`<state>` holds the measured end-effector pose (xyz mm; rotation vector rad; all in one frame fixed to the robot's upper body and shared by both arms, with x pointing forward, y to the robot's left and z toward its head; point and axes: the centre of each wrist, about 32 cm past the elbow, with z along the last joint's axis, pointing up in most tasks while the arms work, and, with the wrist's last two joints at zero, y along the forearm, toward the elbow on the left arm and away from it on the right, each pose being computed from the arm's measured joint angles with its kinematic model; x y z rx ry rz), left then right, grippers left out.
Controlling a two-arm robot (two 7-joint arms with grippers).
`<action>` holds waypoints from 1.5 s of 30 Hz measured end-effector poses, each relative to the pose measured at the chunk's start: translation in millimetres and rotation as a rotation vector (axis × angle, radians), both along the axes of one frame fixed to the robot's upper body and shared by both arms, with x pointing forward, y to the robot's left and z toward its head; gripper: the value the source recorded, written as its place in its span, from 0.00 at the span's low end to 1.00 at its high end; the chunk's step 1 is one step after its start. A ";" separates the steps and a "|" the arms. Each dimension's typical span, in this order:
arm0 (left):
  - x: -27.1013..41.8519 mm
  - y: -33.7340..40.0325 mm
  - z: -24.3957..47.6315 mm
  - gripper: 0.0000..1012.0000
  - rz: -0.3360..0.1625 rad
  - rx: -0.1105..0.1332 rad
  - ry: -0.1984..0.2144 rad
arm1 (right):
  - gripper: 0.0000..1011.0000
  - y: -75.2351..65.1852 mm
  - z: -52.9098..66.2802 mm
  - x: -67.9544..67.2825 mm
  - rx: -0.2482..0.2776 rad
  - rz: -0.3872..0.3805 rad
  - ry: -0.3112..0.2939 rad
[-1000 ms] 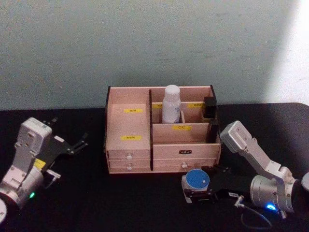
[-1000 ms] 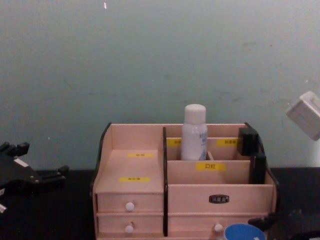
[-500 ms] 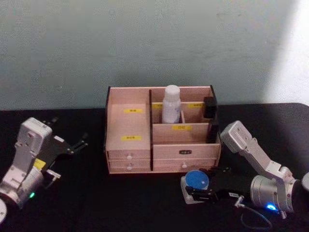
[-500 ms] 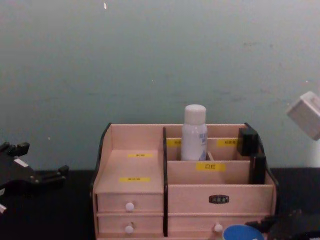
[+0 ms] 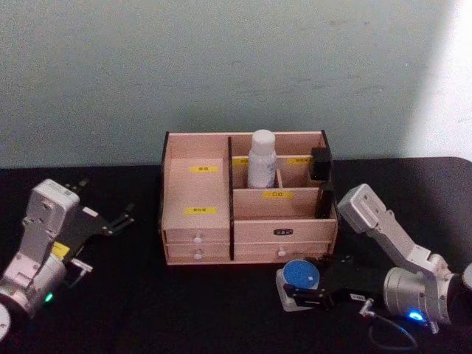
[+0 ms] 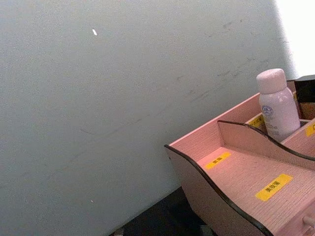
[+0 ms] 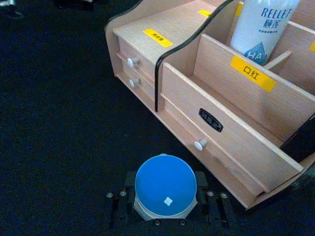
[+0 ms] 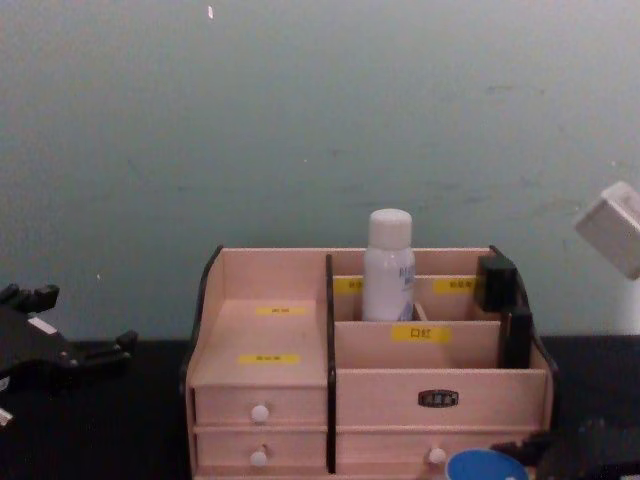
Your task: Pick up the facial cleanser and watermelon frost from the table and place them into the tiered storage box.
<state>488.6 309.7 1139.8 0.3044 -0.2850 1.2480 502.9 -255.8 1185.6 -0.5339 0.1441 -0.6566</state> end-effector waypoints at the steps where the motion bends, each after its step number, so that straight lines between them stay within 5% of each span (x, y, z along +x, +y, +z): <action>1: 0.0 0.0 0.0 0.99 0.000 0.000 0.000 | 0.71 -0.8 0.7 -0.3 0.002 0.002 0.000; 14: 0.0 0.0 0.0 0.99 0.000 0.000 0.000 | 0.71 -9.9 27.0 -5.0 0.042 0.069 -0.018; 24: 0.0 0.0 0.0 0.99 0.000 0.000 0.000 | 0.71 -2.7 52.5 4.2 0.076 0.105 -0.080; 45: 0.0 0.0 0.0 0.99 0.000 0.000 0.000 | 0.71 37.2 70.8 62.5 0.113 0.115 -0.159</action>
